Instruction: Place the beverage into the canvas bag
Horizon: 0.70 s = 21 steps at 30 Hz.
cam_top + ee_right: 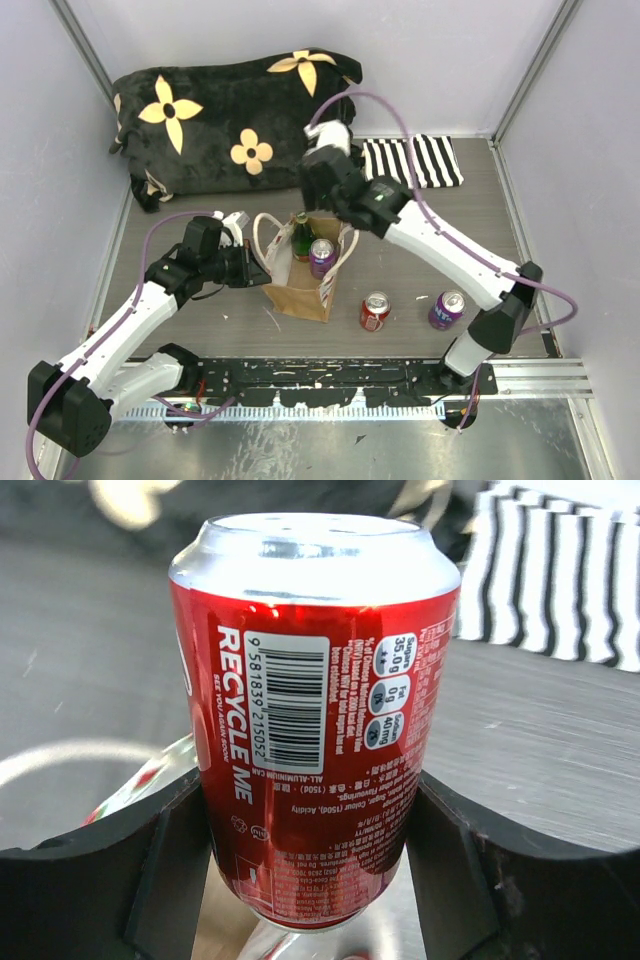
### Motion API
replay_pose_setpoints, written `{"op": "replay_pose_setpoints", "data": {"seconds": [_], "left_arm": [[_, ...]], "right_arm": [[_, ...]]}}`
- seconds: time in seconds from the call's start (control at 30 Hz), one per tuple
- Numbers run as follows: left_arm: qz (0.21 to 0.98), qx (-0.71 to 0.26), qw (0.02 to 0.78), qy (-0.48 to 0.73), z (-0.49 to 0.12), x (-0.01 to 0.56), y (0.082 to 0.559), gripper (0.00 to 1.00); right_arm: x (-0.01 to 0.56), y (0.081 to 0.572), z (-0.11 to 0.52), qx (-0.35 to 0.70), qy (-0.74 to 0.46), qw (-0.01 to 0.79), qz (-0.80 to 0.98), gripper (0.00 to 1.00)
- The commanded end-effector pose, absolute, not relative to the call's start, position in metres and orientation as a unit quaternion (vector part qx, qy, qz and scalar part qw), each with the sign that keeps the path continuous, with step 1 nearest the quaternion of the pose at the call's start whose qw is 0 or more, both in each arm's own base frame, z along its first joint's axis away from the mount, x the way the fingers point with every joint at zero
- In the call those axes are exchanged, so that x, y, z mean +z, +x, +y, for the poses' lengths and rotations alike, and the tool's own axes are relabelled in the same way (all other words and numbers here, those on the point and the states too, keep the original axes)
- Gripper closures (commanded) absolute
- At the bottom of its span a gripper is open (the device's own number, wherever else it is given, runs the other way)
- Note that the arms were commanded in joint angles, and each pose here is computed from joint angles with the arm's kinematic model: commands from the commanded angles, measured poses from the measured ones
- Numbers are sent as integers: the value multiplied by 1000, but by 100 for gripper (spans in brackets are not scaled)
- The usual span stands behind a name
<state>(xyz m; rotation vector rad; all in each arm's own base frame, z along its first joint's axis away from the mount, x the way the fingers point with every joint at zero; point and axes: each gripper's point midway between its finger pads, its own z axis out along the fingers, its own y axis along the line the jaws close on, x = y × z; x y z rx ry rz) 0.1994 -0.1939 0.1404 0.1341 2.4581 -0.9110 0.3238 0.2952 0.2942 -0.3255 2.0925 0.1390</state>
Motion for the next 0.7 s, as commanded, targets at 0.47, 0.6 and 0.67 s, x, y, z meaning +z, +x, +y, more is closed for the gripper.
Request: {"op": "replay_pose_setpoints", "data": {"seconds": [0.47, 0.6, 0.67], "left_arm": [[919, -296, 252, 60, -179, 126, 196, 100], [918, -298, 253, 62, -180, 127, 196, 100], [918, -298, 254, 62, -180, 127, 196, 100]], "right_arm": [[145, 368, 81, -33, 83, 317, 944, 99], [94, 360, 84, -26, 80, 262, 961, 99], [75, 358, 85, -28, 80, 245, 966, 99]]}}
